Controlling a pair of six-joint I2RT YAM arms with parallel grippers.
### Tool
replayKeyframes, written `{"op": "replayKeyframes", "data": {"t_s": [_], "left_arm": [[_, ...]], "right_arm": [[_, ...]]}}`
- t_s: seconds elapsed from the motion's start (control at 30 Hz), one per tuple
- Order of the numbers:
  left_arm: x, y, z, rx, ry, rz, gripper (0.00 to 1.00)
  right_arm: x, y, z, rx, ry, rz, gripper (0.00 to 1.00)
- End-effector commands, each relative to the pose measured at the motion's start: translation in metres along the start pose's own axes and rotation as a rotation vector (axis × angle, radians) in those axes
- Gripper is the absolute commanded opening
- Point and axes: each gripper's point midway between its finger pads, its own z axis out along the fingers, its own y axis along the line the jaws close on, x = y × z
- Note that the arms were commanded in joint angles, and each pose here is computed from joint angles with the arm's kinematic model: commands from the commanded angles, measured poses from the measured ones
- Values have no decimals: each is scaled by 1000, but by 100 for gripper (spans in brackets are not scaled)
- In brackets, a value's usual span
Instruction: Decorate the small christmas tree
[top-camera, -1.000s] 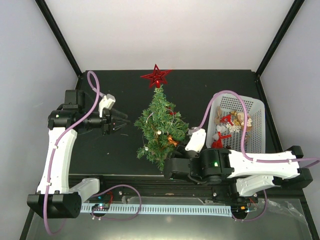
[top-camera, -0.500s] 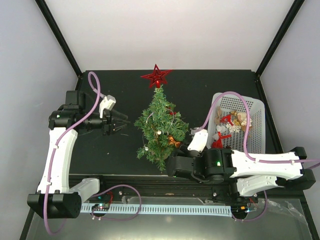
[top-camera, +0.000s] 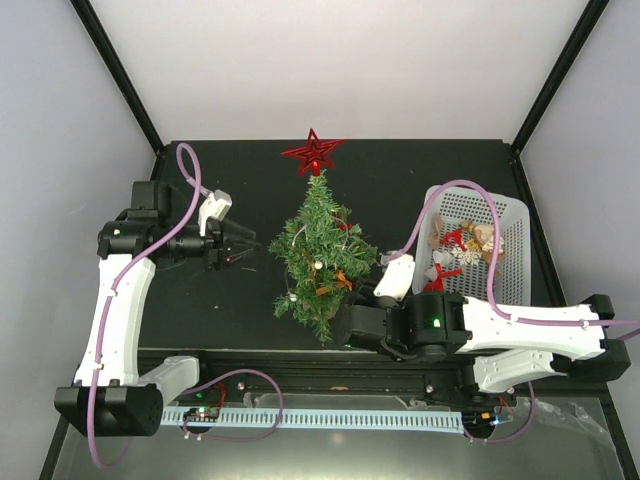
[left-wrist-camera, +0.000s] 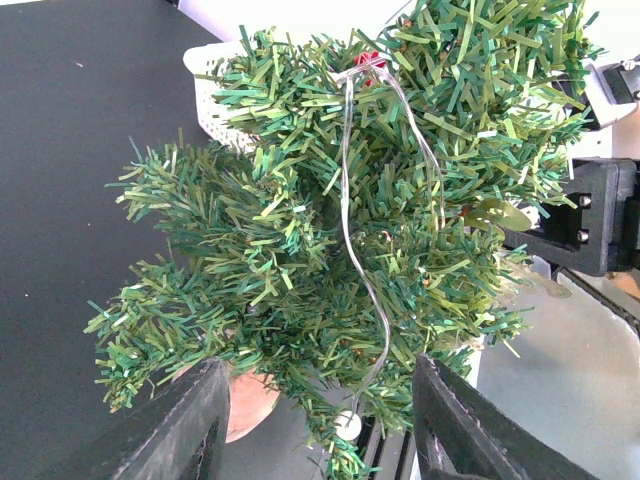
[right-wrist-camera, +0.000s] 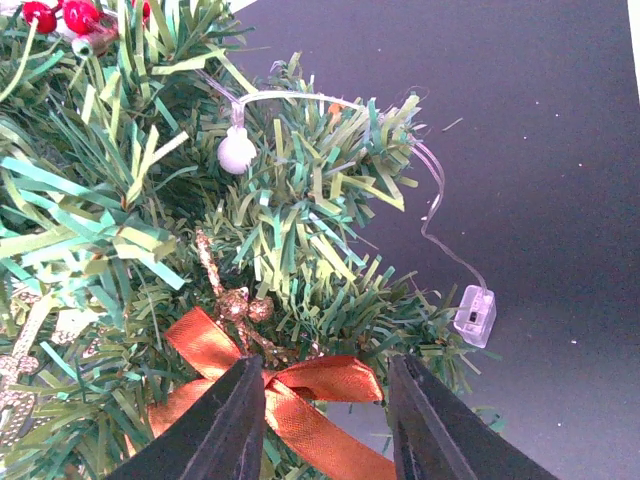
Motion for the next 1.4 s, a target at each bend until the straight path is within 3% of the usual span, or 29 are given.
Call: {"op": "replayKeyframes", "data": {"t_s": [0.0, 0.2, 0.37, 0.43, 0.53, 0.67, 0.73, 0.9, 0.97, 1.03, 1.07, 1.17, 1.23, 1.27, 1.37], "left_arm": [[-3, 0, 0, 15, -12, 27, 51], [-3, 4, 0, 9, -5, 28, 52], [-3, 7, 1, 4, 0, 30, 52], [-3, 8, 1, 3, 1, 30, 51], [-3, 9, 1, -2, 4, 31, 51], [-9, 10, -2, -29, 12, 49, 51], [-15, 7, -7, -50, 13, 68, 51], [-50, -16, -30, -135, -12, 154, 54], [-61, -25, -38, -162, -23, 185, 58], [-68, -35, -45, -191, -28, 221, 64], [-70, -40, -48, -204, -29, 237, 68], [-68, -51, -54, -230, -17, 261, 84], [-63, -60, -57, -240, 3, 278, 89], [-59, -64, -58, -244, 18, 284, 97], [-47, -68, -63, -300, 50, 296, 99]], "right_arm": [[-19, 0, -10, -15, -29, 47, 38], [-34, -14, -23, 4, -34, 64, 40], [-38, 3, -31, -96, -7, -4, 17], [-36, 16, -33, -128, 15, -53, 13], [-19, 44, -31, -161, 84, -161, 14], [-13, 57, -32, -123, 122, -172, 18], [-17, 54, -35, -113, 121, -159, 23], [-44, 41, -54, -182, 87, -68, 47], [-56, 34, -62, -211, 77, -55, 65], [-63, 30, -70, -227, 75, -85, 74], [-66, 28, -72, -224, 77, -106, 85], [-71, 19, -77, -192, 81, -187, 88], [-74, 9, -79, -168, 84, -222, 89], [-77, 2, -82, -166, 85, -224, 89], [-82, -21, -88, -196, 89, -195, 91]]}}
